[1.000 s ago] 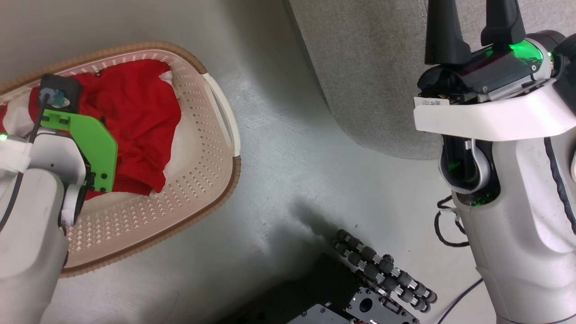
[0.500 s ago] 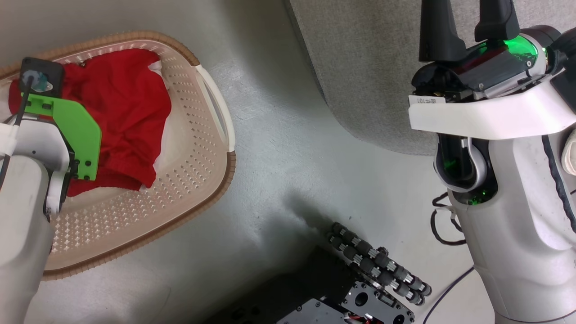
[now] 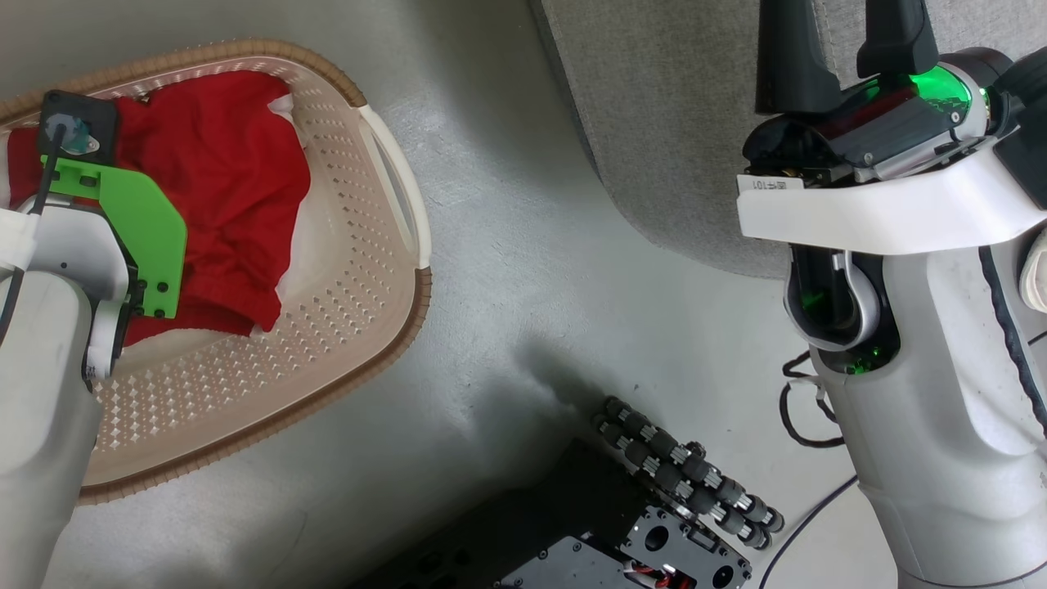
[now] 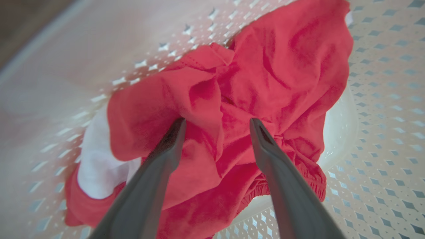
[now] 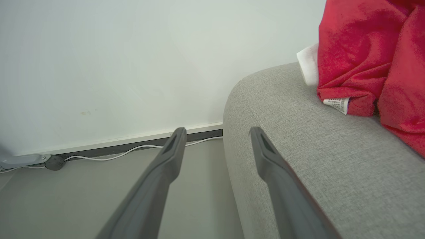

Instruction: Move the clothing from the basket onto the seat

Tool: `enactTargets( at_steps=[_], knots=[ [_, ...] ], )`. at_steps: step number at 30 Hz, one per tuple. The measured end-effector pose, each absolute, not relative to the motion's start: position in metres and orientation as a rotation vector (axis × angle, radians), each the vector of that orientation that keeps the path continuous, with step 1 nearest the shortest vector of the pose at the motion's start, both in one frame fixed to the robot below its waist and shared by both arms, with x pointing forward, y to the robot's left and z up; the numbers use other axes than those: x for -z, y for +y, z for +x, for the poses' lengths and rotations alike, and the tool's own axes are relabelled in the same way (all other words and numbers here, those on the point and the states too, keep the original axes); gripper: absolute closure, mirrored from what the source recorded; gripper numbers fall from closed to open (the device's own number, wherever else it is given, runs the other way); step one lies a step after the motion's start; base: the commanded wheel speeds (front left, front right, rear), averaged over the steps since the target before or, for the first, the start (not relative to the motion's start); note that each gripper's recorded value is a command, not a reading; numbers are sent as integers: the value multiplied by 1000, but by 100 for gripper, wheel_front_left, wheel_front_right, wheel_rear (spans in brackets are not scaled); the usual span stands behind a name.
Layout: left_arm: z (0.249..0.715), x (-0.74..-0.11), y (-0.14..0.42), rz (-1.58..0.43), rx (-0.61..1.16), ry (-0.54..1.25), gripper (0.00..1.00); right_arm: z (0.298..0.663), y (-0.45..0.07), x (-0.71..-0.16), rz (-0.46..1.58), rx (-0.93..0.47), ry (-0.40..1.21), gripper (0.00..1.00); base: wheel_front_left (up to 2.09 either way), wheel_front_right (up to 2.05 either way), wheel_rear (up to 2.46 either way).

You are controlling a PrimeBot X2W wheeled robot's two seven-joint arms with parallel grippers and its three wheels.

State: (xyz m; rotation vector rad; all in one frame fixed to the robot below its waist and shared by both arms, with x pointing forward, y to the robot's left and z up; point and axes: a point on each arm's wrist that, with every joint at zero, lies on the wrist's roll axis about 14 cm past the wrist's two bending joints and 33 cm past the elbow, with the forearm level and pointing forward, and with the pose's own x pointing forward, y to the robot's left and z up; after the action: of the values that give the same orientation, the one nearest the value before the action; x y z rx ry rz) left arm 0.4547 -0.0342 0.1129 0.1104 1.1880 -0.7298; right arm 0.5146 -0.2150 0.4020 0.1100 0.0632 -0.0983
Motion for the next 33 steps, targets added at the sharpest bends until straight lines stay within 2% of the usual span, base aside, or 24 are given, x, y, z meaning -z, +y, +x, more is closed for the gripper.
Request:
enactTargets(
  at_steps=[2,5,12,13,14,24,30,33],
  knots=[
    [454,-112,-35,108,733,1187,6,514,-215,-401,109,99,65,0,0,0,0],
    [453,-111,-37,105,734,1188,19,514,-215,-400,108,100,68,0,0,0,0],
    [455,-111,-42,88,734,1173,69,514,-216,-398,106,100,72,0,0,0,0],
    [456,-111,-42,87,734,1172,88,514,-216,-398,106,100,73,0,0,0,0],
    [457,-112,-43,86,735,1166,100,514,-216,-398,106,100,74,0,0,0,0],
    [463,-117,-50,52,734,1113,100,515,-213,-396,106,90,81,0,0,0,0],
    [474,-154,-77,-186,688,1012,100,516,-219,-410,53,97,53,0,0,0,0],
    [472,-165,-78,-238,669,987,100,517,-221,-418,35,98,31,0,0,0,0]
  ],
)
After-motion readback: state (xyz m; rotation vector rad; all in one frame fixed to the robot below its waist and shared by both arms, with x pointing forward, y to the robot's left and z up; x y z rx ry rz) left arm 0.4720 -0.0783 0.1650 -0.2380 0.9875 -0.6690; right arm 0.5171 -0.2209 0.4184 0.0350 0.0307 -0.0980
